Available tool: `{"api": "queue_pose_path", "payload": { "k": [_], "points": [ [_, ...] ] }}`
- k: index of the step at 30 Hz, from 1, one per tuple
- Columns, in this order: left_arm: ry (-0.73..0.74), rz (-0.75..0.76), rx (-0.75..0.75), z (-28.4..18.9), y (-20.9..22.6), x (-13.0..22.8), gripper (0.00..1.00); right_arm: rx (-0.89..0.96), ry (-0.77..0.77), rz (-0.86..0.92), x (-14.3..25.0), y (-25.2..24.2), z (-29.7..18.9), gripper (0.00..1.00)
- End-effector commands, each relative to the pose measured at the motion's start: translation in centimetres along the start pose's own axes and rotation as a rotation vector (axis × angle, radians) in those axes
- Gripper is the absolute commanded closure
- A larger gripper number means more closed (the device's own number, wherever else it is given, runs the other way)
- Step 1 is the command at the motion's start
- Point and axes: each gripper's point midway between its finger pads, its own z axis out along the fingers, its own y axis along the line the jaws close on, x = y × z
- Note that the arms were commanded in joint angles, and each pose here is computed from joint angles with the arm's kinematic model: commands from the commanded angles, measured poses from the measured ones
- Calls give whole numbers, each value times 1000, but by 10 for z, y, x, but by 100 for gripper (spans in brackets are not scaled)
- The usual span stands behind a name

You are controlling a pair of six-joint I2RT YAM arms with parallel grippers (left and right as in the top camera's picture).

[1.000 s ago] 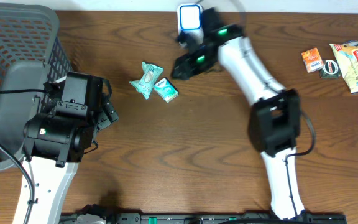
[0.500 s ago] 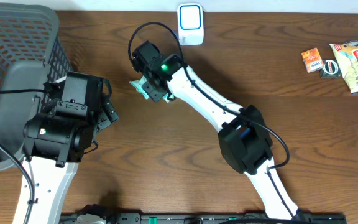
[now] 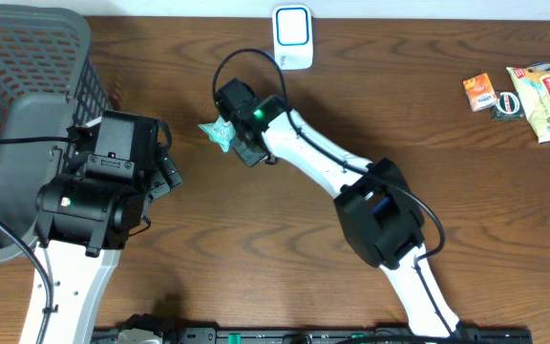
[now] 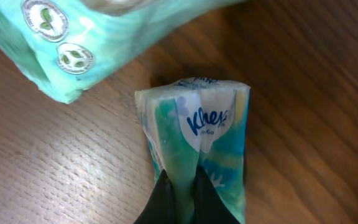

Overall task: Scan the item barcode
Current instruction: 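Swing the right gripper left toward the Kleenex and wipes packs, then grasp the small teal Kleenex pack with the right gripper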

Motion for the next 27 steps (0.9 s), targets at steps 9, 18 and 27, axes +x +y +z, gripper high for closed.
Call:
{"api": "queue_pose_path", "payload": {
  "k": [9,18,27],
  "points": [
    [-12,-9,-19,0,4,-3,0,-943,-70,230,-8,-9,-101,99],
    [-12,-9,-19,0,4,-3,0,-1213,-9,454,43,-20,-58,99],
    [-12,-9,-19,0,4,-3,0,-836,134,706,102,-104,2,94]
  ]
}}
